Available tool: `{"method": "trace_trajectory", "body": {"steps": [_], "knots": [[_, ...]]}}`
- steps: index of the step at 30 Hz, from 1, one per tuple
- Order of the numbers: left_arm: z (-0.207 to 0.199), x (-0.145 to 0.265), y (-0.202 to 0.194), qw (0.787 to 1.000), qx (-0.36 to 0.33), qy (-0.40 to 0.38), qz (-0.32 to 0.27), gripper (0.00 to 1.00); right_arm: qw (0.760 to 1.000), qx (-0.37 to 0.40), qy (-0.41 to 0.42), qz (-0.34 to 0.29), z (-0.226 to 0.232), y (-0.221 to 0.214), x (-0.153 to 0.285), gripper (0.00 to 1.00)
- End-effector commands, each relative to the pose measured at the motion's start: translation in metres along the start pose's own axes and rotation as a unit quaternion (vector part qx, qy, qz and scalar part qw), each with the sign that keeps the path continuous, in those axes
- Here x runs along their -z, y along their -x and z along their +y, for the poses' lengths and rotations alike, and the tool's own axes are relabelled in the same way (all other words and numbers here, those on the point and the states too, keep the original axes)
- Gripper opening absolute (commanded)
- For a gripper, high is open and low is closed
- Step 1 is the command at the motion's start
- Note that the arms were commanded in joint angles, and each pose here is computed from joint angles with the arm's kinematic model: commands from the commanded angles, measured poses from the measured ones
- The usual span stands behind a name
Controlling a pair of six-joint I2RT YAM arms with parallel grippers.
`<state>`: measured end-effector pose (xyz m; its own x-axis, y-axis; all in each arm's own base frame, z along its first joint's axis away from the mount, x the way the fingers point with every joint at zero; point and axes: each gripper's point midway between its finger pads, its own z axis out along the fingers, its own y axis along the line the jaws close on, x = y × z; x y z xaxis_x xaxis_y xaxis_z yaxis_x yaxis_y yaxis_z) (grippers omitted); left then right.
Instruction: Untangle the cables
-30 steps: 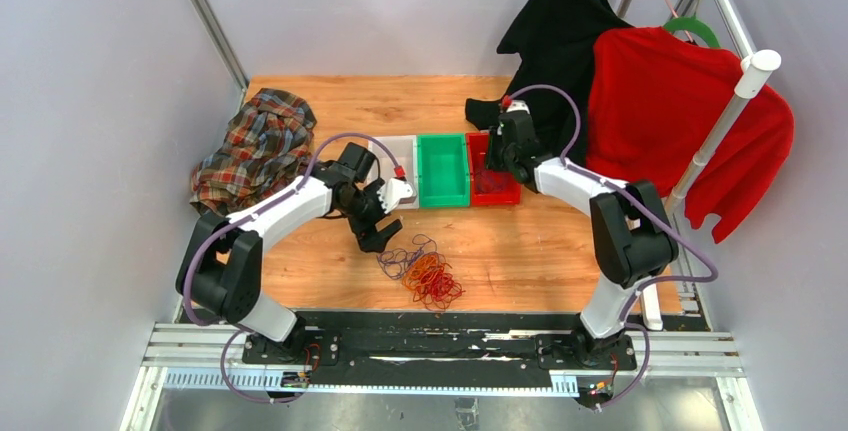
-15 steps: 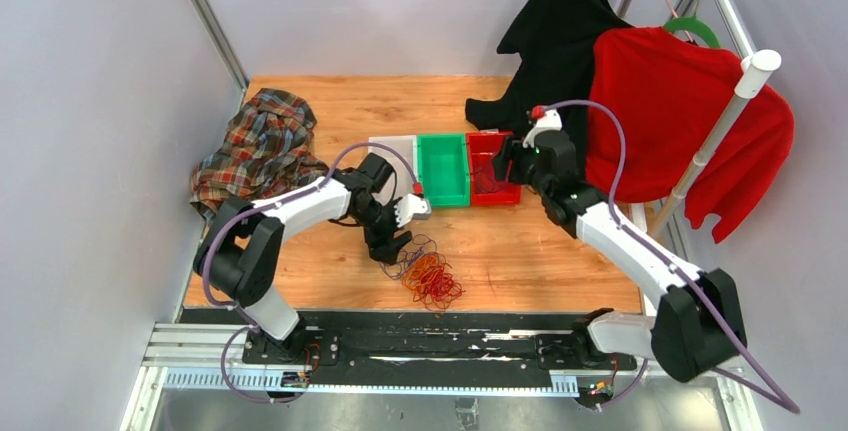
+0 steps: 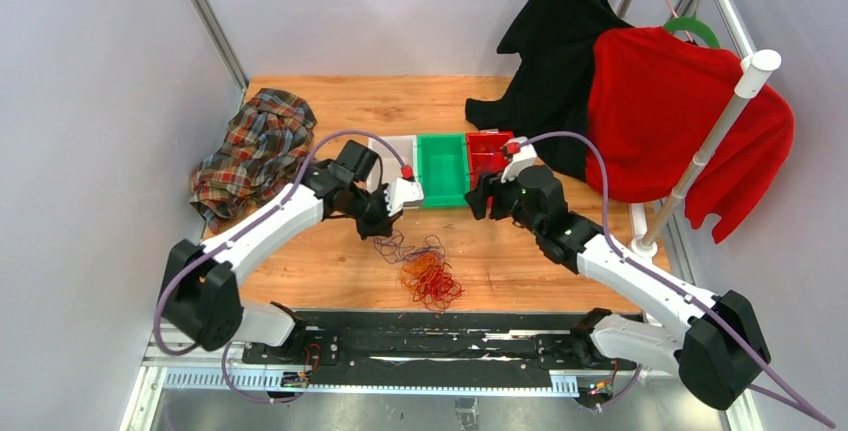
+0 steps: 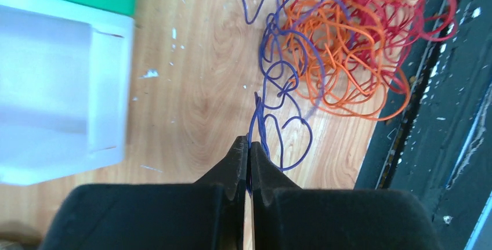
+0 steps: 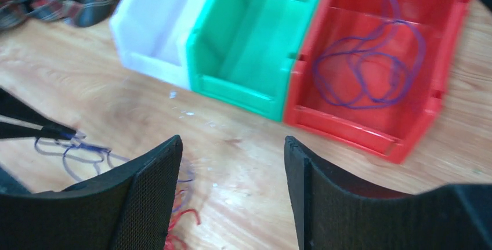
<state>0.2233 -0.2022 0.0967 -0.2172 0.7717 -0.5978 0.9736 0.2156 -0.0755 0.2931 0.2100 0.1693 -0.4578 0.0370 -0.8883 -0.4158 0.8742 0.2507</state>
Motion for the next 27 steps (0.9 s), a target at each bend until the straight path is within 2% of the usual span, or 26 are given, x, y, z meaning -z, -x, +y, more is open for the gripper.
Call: {"method": "trace_trajectory", "body": {"steps": [1,7,11,16,27], "knots": [[-0.014,0.033,0.024,0.999,0.019,0.006,-0.033,0.02,0.997,0.009,0.067,-0.030,0.048,0.009,0.008,0.68],[-0.019,0.067,0.057,0.994,0.074,0.032,-0.078,0.01,0.986,0.022,0.157,-0.050,0.120,0.014,0.020,0.70],[-0.026,0.088,0.080,0.987,0.115,0.032,-0.110,0.01,0.980,0.027,0.191,-0.057,0.152,0.016,0.023,0.71],[-0.036,0.108,0.098,0.981,0.127,0.025,-0.141,0.01,0.974,0.018,0.217,-0.071,0.174,0.021,0.021,0.71],[-0.054,0.112,0.096,0.982,0.119,-0.007,-0.146,0.01,0.971,0.002,0.226,-0.077,0.192,0.026,0.001,0.71]]}}
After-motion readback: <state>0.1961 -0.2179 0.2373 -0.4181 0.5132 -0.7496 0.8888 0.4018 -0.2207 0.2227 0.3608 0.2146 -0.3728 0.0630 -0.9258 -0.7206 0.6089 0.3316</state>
